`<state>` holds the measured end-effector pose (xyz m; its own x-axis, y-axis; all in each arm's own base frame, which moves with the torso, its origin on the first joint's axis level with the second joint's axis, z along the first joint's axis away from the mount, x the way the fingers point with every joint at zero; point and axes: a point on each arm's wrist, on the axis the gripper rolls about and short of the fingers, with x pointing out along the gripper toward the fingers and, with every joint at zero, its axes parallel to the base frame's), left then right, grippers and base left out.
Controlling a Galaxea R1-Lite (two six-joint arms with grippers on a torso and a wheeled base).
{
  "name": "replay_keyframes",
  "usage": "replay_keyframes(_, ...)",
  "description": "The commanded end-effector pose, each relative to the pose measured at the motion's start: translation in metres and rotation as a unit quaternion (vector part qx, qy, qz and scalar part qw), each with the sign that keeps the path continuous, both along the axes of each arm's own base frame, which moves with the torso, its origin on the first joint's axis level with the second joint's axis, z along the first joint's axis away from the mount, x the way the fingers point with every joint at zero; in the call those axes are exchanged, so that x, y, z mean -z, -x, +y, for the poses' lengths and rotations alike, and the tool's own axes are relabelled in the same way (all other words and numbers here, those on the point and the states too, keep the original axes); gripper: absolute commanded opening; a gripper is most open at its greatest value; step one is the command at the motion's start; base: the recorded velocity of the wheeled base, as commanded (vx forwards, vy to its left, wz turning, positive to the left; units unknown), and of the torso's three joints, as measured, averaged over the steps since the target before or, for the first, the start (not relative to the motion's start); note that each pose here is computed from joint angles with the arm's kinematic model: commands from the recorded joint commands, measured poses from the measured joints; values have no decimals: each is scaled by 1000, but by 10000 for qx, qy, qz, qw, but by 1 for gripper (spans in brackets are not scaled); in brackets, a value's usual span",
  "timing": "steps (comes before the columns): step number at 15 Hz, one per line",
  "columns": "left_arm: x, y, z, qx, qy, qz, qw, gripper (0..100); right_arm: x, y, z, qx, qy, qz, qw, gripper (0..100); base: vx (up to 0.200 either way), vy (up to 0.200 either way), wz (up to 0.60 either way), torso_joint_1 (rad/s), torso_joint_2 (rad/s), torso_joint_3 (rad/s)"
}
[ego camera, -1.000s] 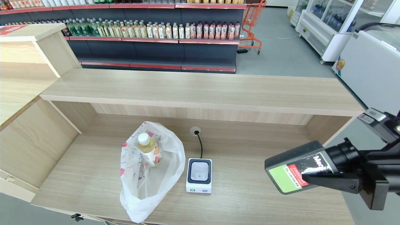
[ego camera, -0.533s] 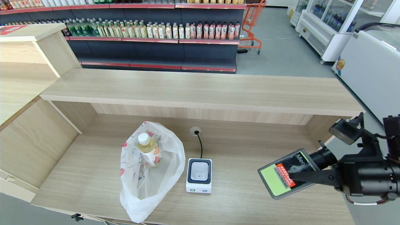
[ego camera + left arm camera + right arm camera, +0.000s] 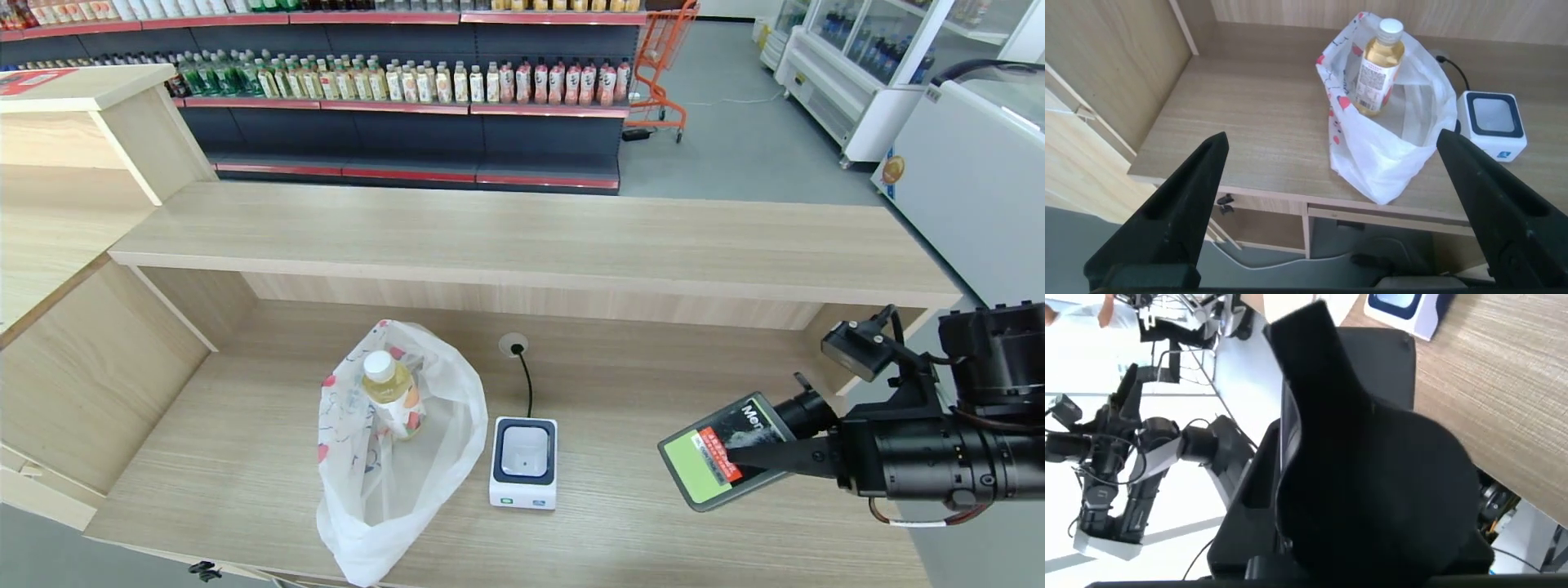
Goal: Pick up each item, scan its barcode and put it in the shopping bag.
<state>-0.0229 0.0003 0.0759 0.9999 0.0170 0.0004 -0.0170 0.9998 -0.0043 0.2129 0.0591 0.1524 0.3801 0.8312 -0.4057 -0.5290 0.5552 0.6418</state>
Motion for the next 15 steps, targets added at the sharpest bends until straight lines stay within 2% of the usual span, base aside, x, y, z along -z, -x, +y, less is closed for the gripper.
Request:
replay_keyframes(1, 0, 0, 0, -7, 9, 2, 10000, 100, 9, -7, 6, 129, 219, 144, 9996, 0, 0, 200, 0, 2, 7, -2)
replay_keyframes(5, 0, 0, 0, 1, -21, 10, 10000, 100, 35, -28, 43, 531, 1178, 180, 9915, 0, 0, 200, 0, 1, 2, 2)
replay_keyframes(6, 0, 0, 0, 1, -21, 10, 10000, 100, 37, -31, 45, 571, 1218, 162, 9908, 0, 0, 200, 0, 7, 2, -2)
replay_keyframes(10, 0, 0, 0, 1, -21, 10, 10000, 100, 54, -58, 56, 599, 1310, 221, 9893, 0, 0, 0, 0, 0, 0, 0)
replay_keyframes(15, 0, 0, 0, 1, -21, 10, 10000, 100, 65, -69, 59, 893, 1650, 251, 9819, 0, 0, 0, 0, 0, 0, 0)
